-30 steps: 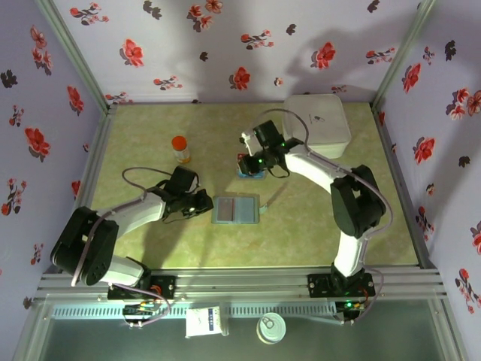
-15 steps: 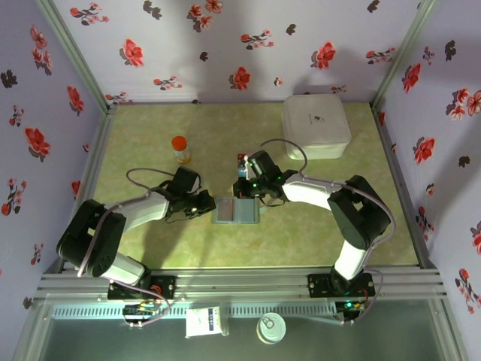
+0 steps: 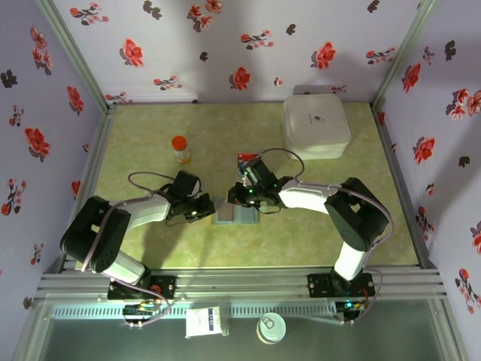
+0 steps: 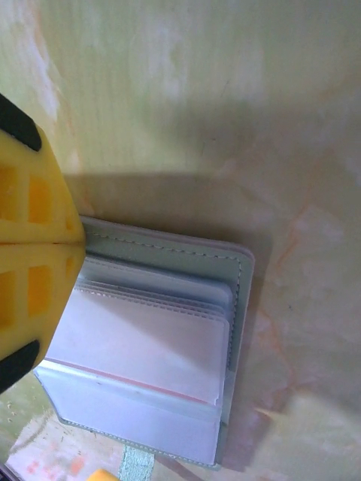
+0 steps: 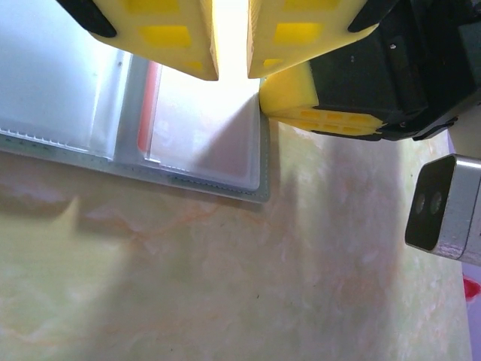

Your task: Take the credit cards out of the card holder

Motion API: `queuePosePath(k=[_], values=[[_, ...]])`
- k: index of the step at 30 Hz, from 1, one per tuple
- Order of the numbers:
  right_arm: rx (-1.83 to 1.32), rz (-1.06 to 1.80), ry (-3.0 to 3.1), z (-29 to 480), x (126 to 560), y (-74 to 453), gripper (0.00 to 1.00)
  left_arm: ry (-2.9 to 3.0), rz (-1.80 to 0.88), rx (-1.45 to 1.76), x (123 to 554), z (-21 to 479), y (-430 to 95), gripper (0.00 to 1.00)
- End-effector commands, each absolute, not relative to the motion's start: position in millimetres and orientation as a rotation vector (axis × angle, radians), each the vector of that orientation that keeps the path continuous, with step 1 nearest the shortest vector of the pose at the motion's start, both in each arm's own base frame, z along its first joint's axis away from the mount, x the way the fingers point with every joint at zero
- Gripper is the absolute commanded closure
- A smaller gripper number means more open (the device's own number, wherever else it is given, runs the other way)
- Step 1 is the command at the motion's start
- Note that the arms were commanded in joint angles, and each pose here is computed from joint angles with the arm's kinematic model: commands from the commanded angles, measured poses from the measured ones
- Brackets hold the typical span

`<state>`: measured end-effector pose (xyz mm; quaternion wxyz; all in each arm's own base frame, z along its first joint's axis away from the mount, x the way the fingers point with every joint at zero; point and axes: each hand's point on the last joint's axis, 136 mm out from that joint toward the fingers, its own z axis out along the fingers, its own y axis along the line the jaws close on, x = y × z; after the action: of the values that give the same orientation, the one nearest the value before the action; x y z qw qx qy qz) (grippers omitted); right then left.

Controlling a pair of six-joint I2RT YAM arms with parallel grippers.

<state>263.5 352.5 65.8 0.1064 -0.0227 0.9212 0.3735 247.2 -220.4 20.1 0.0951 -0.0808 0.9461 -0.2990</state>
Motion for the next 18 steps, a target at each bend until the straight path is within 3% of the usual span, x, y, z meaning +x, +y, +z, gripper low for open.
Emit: queuePosePath(k=[1, 18], values=[[-0.035, 1.109, 2.745, 60, 257, 356, 0.81, 2.827, -0.888, -0.273, 243, 13, -218, 0.94], [-0.046, 1.038, 2.844, 41, 243, 357, 0.80, 2.837, -0.875, -0.268, 245, 12, -219, 0.95]])
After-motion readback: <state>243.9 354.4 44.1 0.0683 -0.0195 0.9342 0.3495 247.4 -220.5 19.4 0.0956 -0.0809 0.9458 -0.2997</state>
